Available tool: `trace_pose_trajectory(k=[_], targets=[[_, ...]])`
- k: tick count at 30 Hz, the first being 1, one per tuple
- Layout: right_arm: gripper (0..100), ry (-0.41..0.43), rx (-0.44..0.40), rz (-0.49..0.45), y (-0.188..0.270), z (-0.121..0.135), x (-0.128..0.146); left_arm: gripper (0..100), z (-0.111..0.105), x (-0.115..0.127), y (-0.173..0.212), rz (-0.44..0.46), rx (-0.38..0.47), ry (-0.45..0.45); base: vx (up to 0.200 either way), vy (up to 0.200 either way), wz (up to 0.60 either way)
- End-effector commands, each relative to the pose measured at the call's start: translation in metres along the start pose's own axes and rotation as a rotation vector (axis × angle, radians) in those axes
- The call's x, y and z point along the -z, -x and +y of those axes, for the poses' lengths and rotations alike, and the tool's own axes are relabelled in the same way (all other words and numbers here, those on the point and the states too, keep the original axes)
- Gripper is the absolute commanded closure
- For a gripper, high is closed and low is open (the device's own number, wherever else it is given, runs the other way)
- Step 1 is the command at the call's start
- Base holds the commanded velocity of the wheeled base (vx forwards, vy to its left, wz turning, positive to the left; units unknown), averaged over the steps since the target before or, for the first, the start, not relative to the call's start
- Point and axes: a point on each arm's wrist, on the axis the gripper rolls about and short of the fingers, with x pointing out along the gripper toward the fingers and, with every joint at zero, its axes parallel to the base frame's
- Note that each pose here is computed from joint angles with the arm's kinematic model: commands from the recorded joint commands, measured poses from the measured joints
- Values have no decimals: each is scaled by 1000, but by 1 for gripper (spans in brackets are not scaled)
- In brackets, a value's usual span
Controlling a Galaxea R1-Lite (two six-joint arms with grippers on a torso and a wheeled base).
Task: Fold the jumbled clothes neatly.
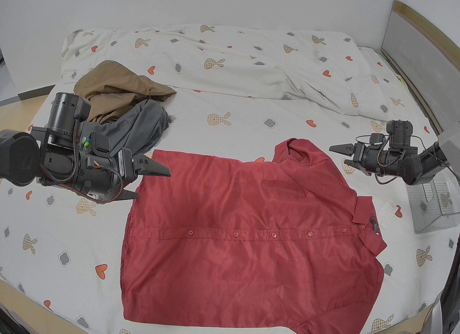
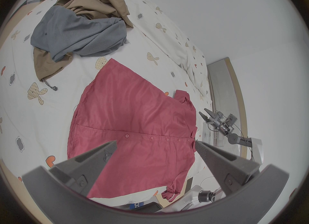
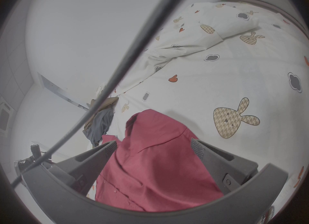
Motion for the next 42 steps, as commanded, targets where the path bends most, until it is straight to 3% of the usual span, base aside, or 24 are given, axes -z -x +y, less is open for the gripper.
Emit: trace_pose_trajectory(k=[1,9,26,27,36,42], targets=[[0,-27,26,29,-28,-33,9,0,1,1,-1,3,-2,-3,0,0,0],[0,-32,43,-4,-35,-56,-1,0,1,2,-6,19,-4,-1,0,0,0],[0,-61,35,75,-55,-52,19,0,4,4,-10,5,5,-10,0,0,0],[100,-61,35,75,-55,-52,19,0,4,4,-10,5,5,-10,0,0,0],[100,-60,43,33,-44,-55,5,0,4,5,-13,14,4,-9,0,0,0],[100,-31,34,-25,-23,-42,-16,0,4,6,-15,22,5,-11,0,0,0]])
